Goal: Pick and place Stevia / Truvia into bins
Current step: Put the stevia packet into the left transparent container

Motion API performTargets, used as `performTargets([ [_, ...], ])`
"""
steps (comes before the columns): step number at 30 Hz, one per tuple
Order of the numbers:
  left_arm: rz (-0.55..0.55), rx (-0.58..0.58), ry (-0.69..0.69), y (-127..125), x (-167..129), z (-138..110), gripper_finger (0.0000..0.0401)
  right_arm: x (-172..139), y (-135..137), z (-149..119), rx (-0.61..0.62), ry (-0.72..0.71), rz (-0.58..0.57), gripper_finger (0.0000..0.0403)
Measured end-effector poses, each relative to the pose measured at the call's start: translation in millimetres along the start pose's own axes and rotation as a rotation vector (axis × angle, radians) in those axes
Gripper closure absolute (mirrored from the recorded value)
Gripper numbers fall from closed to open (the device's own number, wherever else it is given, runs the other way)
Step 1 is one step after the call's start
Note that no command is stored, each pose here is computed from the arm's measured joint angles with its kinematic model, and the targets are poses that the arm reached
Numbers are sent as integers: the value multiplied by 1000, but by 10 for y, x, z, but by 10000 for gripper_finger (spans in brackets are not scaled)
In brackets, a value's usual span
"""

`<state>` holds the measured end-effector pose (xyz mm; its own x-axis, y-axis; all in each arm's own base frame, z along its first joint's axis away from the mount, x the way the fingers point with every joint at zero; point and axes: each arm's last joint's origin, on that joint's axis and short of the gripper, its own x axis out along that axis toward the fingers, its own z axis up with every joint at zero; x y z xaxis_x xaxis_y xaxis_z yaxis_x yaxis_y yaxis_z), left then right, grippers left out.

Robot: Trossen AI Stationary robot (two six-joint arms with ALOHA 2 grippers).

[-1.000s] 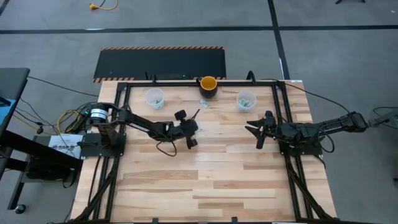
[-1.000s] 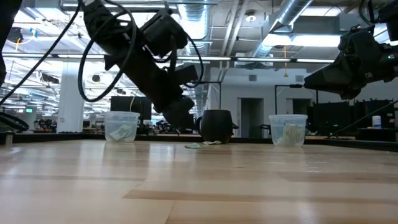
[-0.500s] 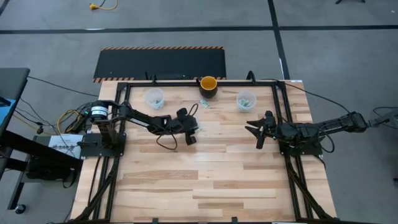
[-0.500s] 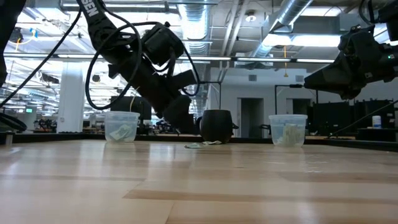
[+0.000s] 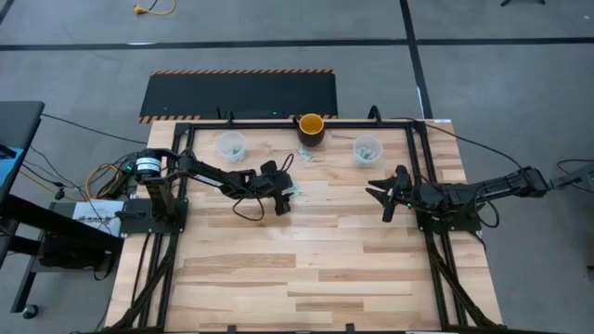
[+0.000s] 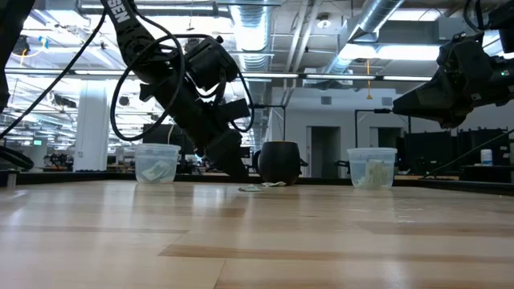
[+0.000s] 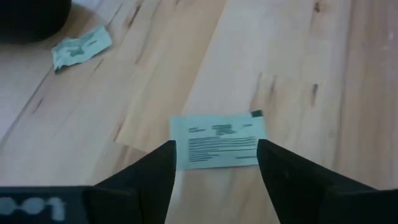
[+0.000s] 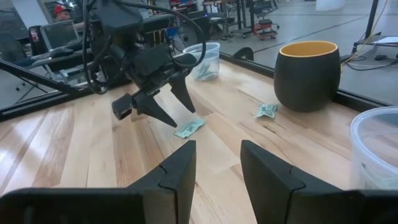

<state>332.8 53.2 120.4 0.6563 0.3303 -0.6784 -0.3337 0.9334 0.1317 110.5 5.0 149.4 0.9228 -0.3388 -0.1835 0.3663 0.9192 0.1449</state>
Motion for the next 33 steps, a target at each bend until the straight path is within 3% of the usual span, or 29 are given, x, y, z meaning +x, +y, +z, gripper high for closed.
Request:
performTargets([
  [17,-41,0,-40,43,41,100,184,0,0,0,0,0,0,282],
  [27,-25,-37,14,18,266,-55,185,0,0,-1,0,0,-1,282],
  [33,-33,-52,28,-8,265,-75,207,0,0,0,0,0,-1,282],
])
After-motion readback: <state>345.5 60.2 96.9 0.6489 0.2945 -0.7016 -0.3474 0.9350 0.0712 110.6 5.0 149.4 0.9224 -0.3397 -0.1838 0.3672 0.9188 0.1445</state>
